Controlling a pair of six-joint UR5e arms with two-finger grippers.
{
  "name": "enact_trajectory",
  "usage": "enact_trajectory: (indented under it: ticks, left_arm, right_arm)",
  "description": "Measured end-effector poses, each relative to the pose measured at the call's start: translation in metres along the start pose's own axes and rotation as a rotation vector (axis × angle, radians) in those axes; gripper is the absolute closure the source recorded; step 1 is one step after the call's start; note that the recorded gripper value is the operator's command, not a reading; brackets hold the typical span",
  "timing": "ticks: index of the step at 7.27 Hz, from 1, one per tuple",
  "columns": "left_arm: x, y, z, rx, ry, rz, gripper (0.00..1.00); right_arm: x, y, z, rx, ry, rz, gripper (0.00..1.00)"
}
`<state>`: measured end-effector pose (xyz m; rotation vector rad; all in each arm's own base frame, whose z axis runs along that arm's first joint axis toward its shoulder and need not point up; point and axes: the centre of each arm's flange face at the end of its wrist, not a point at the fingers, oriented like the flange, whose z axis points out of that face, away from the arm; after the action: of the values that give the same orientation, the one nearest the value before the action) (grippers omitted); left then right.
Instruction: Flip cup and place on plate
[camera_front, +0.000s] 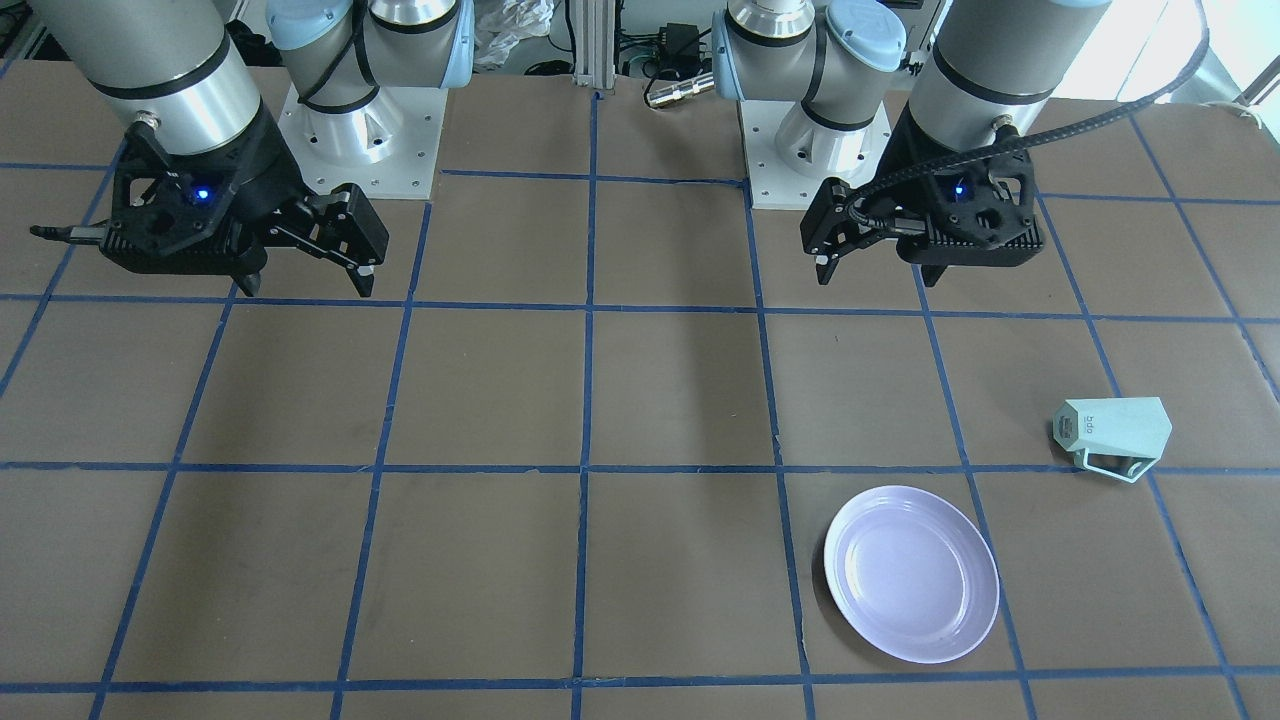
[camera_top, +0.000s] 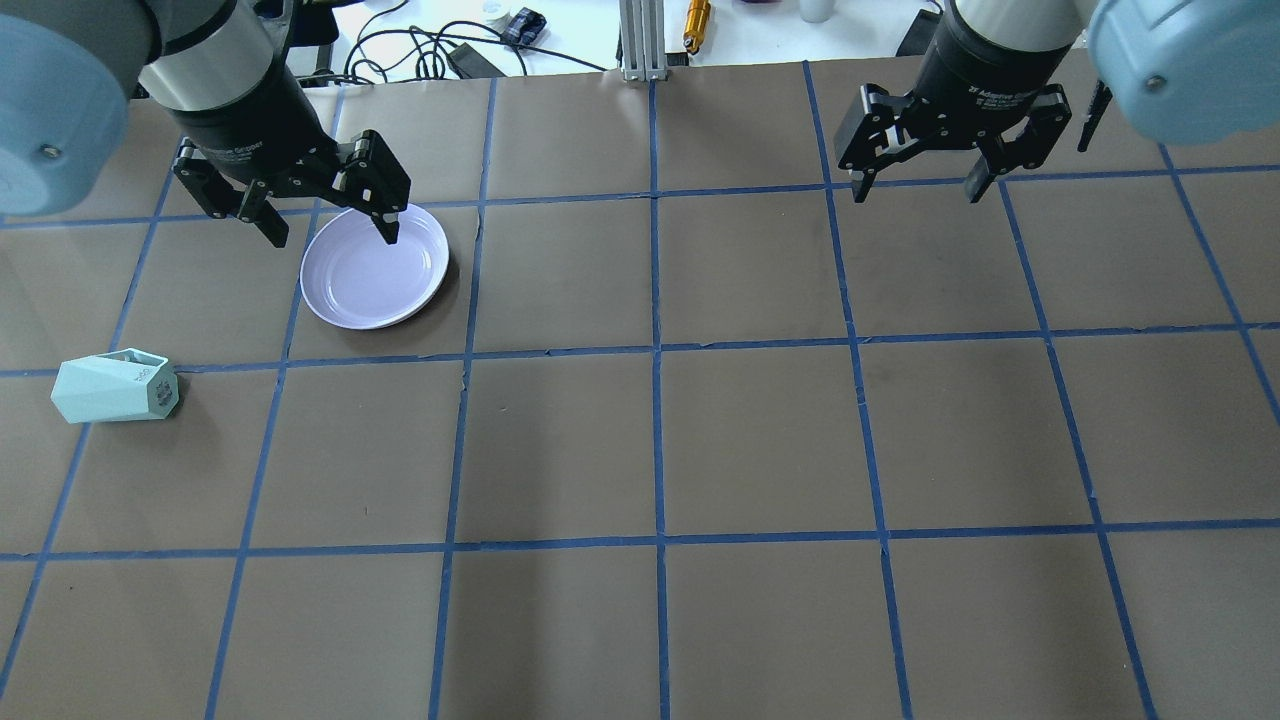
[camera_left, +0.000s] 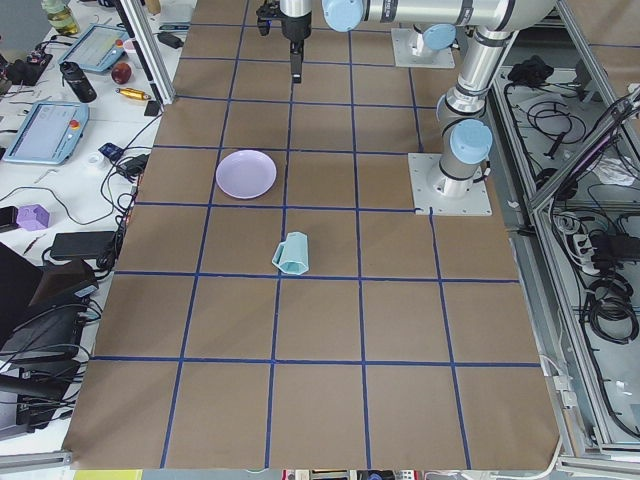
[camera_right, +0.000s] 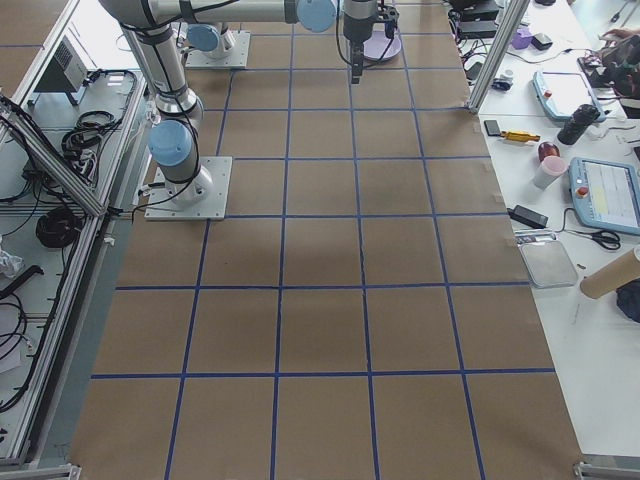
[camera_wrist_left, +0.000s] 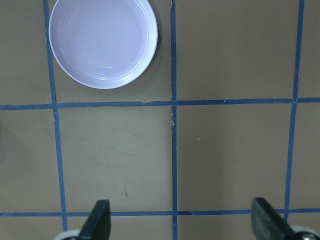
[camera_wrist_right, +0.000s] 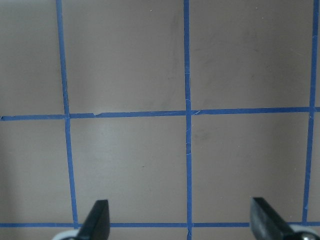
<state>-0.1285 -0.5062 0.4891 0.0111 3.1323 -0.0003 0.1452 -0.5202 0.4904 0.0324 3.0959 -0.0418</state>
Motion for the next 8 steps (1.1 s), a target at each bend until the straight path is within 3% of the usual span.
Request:
enact_trajectory:
  ticks: [8]
  left_arm:
    - [-0.0041,-0.0023,-0.0059,0.013,0.001,-0.011,0.00]
  right_arm:
    - [0.0000,0.0000,0.0000,0.000,0.000,0.000,0.00]
